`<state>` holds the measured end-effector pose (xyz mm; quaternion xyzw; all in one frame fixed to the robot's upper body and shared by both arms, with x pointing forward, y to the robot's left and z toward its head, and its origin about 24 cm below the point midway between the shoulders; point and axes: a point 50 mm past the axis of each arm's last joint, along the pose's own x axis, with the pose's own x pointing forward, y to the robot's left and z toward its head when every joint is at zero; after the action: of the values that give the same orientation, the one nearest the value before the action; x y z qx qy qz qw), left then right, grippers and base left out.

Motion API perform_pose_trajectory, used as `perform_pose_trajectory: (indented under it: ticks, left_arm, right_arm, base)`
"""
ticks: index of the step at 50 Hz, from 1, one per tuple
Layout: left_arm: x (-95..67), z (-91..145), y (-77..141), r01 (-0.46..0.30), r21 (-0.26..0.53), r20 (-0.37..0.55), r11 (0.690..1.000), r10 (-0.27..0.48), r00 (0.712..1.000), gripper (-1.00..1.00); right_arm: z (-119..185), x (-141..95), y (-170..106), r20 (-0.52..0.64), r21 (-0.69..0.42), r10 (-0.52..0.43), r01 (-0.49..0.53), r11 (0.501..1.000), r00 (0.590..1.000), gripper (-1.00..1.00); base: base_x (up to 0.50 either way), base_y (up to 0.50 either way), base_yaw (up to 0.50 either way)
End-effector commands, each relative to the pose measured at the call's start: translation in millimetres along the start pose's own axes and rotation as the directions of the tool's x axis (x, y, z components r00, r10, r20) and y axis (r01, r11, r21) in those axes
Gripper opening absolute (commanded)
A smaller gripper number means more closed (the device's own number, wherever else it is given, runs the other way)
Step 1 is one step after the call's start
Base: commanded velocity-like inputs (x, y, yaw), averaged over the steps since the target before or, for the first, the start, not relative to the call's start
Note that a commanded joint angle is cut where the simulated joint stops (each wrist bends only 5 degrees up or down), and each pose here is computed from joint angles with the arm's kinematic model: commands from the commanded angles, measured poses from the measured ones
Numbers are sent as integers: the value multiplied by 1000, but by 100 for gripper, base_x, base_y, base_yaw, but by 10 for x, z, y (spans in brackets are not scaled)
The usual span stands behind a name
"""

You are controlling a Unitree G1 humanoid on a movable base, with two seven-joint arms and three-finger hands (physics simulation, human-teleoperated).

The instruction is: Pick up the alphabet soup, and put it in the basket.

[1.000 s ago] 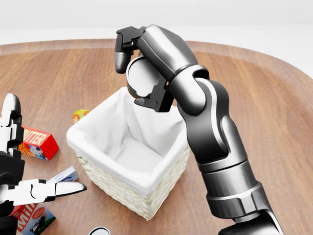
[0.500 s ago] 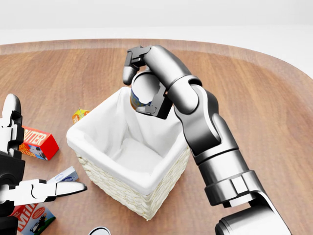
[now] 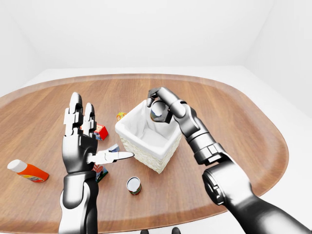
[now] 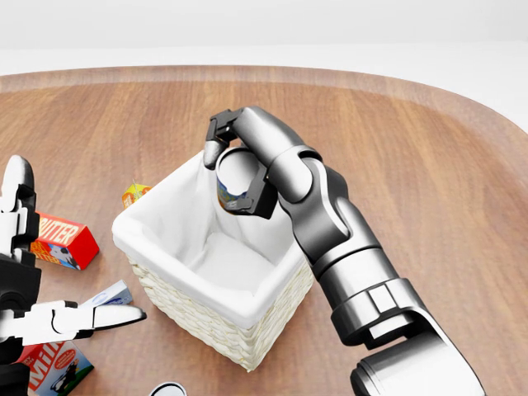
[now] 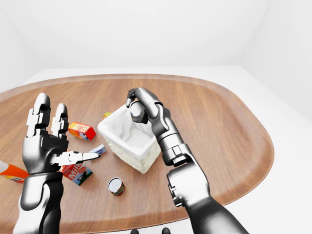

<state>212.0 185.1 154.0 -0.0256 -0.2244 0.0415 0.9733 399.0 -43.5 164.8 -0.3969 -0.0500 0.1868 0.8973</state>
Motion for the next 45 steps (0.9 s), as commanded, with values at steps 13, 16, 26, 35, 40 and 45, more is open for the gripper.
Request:
perform_pose_trajectory:
  ticks: [13, 16, 26, 35, 40, 45]
  left_arm:
    - [-6, -30, 12, 0, 2, -14, 1000, 0, 1000, 100]
    - [-8, -28, 12, 0, 2, -13, 1000, 0, 1000, 100]
    - [-7, -38, 8, 1, 4, -18, 1000, -1, 1000, 100]
    - [-4, -43, 6, 1, 4, -19, 1000, -1, 1000, 100]
    - [-2, -33, 6, 1, 3, -14, 1000, -1, 1000, 100]
    - [-2, -23, 6, 0, 2, -10, 1000, 0, 1000, 100]
  right_arm:
    - [-113, 22, 217, -60, 16, 56, -55, 998, 997, -100]
    - [-114, 21, 237, -62, 14, 64, -63, 998, 996, -100]
    - [-112, 14, 263, -59, 7, 79, -79, 997, 995, -100]
    - [-127, 11, 303, -66, 1, 94, -94, 996, 993, -100]
    - [-121, 10, 307, -64, -1, 98, -98, 995, 993, -100]
    - [-106, 12, 310, -60, -6, 101, -102, 995, 993, -100]
  base:
    - [0, 0, 0]
    - [0, 0, 0]
    - [0, 0, 0]
    - [0, 0, 0]
    - [0, 0, 0]
    - [0, 0, 0]
